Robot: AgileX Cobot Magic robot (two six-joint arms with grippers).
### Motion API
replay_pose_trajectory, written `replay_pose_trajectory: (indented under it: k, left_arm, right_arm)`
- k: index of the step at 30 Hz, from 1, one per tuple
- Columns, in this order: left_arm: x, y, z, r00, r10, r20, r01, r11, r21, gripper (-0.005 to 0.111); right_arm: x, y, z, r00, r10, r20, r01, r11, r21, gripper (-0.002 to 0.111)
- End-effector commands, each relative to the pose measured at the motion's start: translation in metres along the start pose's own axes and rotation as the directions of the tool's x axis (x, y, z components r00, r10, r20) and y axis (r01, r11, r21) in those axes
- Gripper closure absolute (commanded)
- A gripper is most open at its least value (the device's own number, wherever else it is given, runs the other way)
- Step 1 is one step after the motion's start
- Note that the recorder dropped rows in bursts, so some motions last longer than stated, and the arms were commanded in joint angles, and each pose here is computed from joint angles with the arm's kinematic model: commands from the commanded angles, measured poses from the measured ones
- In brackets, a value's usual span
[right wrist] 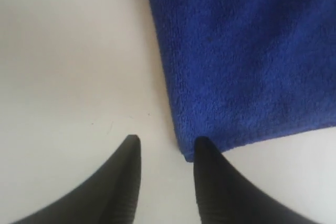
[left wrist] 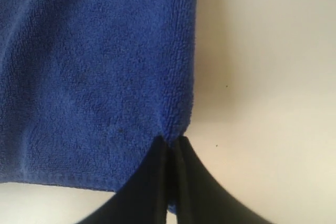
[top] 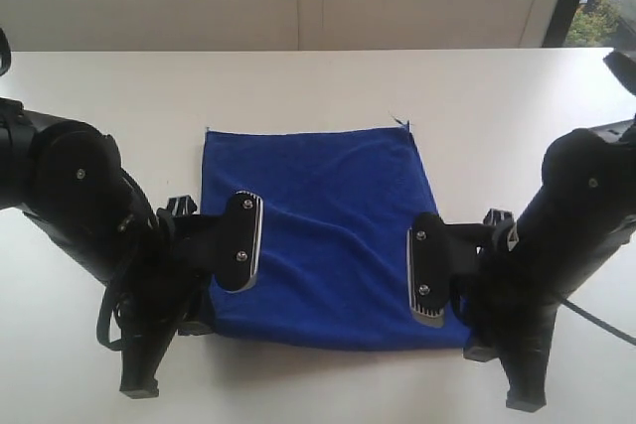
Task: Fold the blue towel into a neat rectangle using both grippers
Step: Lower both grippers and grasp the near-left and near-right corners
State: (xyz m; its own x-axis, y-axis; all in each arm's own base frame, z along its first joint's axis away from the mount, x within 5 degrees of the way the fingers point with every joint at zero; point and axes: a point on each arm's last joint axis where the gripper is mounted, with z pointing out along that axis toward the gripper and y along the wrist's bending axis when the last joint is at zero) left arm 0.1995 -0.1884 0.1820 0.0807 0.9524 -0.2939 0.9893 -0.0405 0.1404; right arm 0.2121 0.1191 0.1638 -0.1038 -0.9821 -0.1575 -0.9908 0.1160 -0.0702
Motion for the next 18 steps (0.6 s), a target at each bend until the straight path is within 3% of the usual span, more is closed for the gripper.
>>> replay_pose_trajectory:
  k: [1, 6, 12, 18]
  left_arm:
    - [0.0, -0.003, 0.0, 1.0, -0.003, -0.002, 0.003, 1.0, 0.019, 0.107]
    - [0.0, -0.003, 0.0, 1.0, -0.003, -0.001, 0.003, 1.0, 0.017, 0.107]
    - [0.0, -0.003, 0.0, 1.0, -0.003, -0.001, 0.003, 1.0, 0.017, 0.107]
    - [0.0, -0.003, 0.0, 1.0, -0.003, -0.001, 0.003, 1.0, 0.017, 0.107]
  right_arm:
    - [0.0, -0.002, 0.011, 0.999, -0.032, -0.01, 0.032, 0.999, -0.005, 0.074]
    - [0.0, -0.006, 0.023, 0.999, -0.03, -0.016, 0.03, 1.0, -0.002, 0.075]
    - [0.0, -0.007, 0.029, 0.999, -0.034, -0.027, 0.034, 0.999, -0.014, 0.084]
    - [0.0, -0.007, 0.029, 0.999, -0.042, -0.03, 0.042, 0.999, -0.013, 0.108]
